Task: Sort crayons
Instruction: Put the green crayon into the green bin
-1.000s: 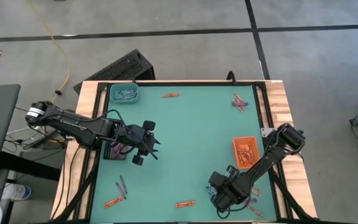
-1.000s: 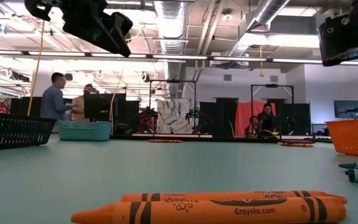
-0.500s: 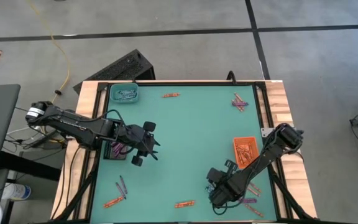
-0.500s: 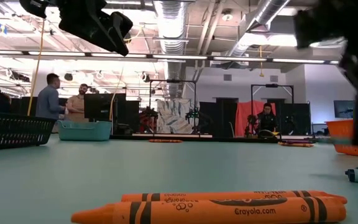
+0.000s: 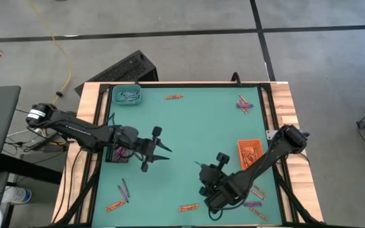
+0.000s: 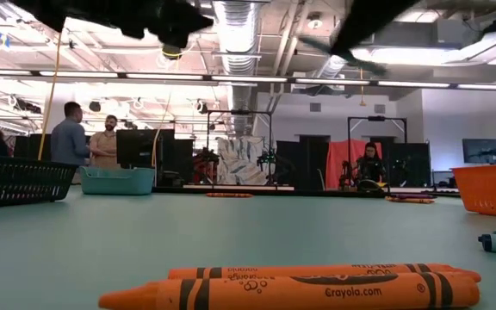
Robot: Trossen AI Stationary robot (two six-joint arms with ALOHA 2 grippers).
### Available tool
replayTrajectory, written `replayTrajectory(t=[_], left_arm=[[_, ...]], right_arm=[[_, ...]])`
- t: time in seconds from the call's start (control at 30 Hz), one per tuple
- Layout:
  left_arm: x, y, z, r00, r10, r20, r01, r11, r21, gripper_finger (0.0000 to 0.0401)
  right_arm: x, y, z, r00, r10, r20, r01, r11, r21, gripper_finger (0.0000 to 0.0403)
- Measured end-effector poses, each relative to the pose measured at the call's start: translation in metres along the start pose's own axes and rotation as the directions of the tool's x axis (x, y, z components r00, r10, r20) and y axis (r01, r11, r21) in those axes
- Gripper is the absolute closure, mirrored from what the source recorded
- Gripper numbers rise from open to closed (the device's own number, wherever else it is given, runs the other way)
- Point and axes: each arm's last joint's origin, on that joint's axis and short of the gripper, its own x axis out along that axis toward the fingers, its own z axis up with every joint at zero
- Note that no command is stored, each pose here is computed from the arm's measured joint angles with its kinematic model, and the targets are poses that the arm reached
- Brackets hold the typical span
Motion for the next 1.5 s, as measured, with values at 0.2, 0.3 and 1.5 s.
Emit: replayTrajectory(t=[0.2,0.3,1.5], left_arm=[[-0.006,-0.001,0.001,0.98,0.022,0.2,-0.015,0.999,-0.038,0.0271],[-0.007,-0.001,0.003,0.969,0.029,0.247,-0.013,0.998,-0.067,0.0271],[0.002,-0.019,0.016,0.879,0.0,0.478,-0.011,1.0,0.021,0.0338]], right_arm=[[-0.011,0.002,0.031,0.981,-0.025,0.19,0.037,0.998,-0.058,0.0403],[-0.012,0.004,0.046,0.964,-0.028,0.263,0.054,0.994,-0.094,0.0403],[0.002,0.001,0.101,0.901,0.047,0.432,0.034,0.983,-0.179,0.0403]])
